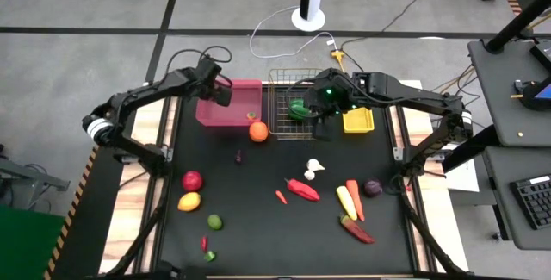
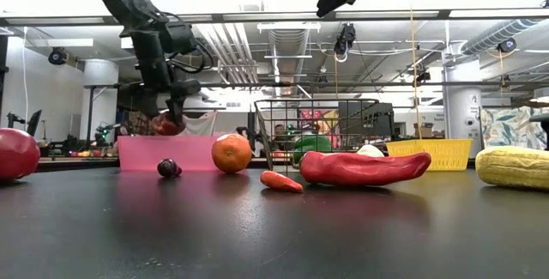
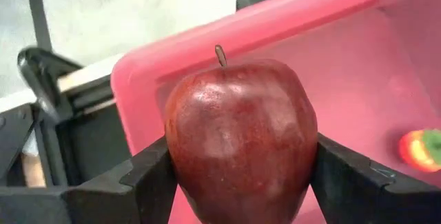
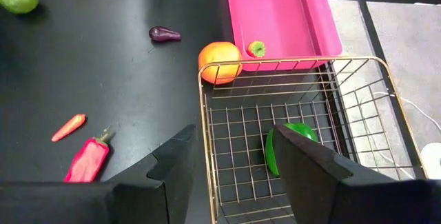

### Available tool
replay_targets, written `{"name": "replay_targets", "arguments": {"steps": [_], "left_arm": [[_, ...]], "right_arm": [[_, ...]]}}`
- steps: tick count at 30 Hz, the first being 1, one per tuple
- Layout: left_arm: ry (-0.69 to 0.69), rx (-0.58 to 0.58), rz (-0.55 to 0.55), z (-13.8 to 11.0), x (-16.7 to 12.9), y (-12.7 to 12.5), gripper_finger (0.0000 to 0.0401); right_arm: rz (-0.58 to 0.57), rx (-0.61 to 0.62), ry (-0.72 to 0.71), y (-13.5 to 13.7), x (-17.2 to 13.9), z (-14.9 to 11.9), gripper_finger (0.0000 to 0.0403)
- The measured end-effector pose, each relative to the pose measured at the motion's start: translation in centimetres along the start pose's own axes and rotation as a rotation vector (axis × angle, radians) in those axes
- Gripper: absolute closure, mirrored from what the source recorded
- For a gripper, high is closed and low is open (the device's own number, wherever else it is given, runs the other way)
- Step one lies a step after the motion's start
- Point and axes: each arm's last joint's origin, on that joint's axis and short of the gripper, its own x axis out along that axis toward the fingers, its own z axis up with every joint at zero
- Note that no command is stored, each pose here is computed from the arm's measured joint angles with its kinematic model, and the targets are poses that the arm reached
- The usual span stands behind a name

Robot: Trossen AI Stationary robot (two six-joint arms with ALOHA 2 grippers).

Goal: Sort produce into baskets
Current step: Put the red apple into the red bin

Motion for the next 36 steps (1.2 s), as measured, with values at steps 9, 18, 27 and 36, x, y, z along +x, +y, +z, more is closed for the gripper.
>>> {"name": "replay_targets", "arguments": {"steps": [9,18,27,36], "left_arm": [[-0.327,0.164,-0.370,1.5,-4.6,-3.3,0.0143],[-0.593,0.500,-0.713,-0.7,-11.2,-8.0,0.0143],[-0.719,0.698,-0.923,-4.2,-14.1,-10.8,0.0143],[-0.964,0.732,-1.133,-8.3,-13.6,-11.5,0.0143]], "right_arm": [[0.018,-0.054,-0.145,0.2,1.5,-0.5,0.0220],[-0.058,-0.082,-0.547,0.7,3.9,-2.4,0.0220],[0.103,-0.032,-0.925,1.6,4.6,-4.3,0.0220],[0.272,0.028,-1.031,2.6,5.3,-5.9,0.0220]]}}
